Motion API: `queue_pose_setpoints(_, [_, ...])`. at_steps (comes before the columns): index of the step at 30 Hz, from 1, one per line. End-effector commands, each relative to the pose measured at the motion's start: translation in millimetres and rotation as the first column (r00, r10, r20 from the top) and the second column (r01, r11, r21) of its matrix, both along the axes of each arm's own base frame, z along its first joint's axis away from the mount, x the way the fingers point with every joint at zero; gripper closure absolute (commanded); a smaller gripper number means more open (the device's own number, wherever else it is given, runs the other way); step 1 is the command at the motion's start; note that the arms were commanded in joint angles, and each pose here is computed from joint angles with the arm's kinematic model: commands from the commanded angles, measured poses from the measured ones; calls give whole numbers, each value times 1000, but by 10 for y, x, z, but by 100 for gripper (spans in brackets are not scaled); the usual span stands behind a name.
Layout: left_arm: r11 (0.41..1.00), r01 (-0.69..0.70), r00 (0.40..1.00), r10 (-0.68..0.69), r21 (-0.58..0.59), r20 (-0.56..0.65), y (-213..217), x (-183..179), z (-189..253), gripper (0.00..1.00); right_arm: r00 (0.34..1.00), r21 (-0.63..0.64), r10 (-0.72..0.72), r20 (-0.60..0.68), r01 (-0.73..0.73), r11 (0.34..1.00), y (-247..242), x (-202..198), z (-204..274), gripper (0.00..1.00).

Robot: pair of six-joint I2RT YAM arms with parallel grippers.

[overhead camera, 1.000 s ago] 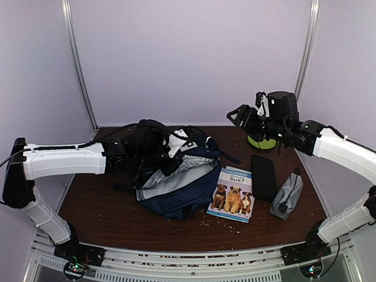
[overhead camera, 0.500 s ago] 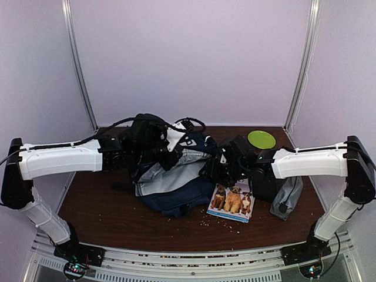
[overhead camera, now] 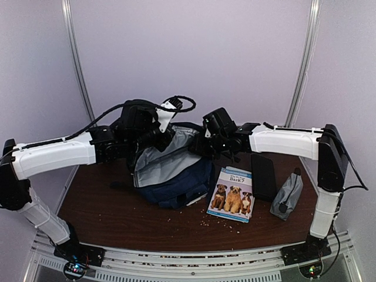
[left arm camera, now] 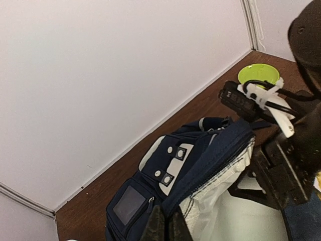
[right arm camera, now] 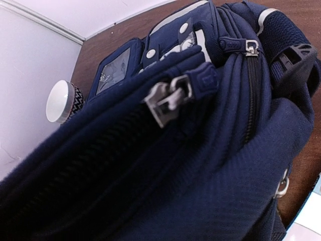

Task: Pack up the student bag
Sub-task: Adjust the student bag at the center of the board, then pick up the personal item from the center of the board.

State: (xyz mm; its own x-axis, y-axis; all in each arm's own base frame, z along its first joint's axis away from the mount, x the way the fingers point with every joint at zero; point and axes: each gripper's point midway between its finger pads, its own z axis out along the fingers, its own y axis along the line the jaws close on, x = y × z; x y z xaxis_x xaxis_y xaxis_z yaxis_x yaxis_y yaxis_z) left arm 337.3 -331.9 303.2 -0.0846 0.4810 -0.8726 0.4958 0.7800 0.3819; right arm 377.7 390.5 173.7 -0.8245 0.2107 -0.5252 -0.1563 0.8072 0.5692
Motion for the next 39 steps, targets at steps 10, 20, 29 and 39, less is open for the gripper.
queue_pose_setpoints(10, [987,-86,995,92,-138,37,241,360,203,100,977,-101,-134,168,152,983,-1275,-662,451,33])
queue_pose_setpoints(20, [992,11,1000,-12,-124,-9,139,218,65,100,929,-485,-338,152,368,794,-2429,-727,-304,17])
queue_pose_setpoints(29, [991,17,997,-27,-136,-71,165,119,-29,100,953,-673,-292,87,272,688,-2490,-586,-648,10])
queue_pose_setpoints(39, [989,30,998,-38,-142,-58,177,80,5,100,941,-737,-339,3,231,635,-2635,-672,-1055,13])
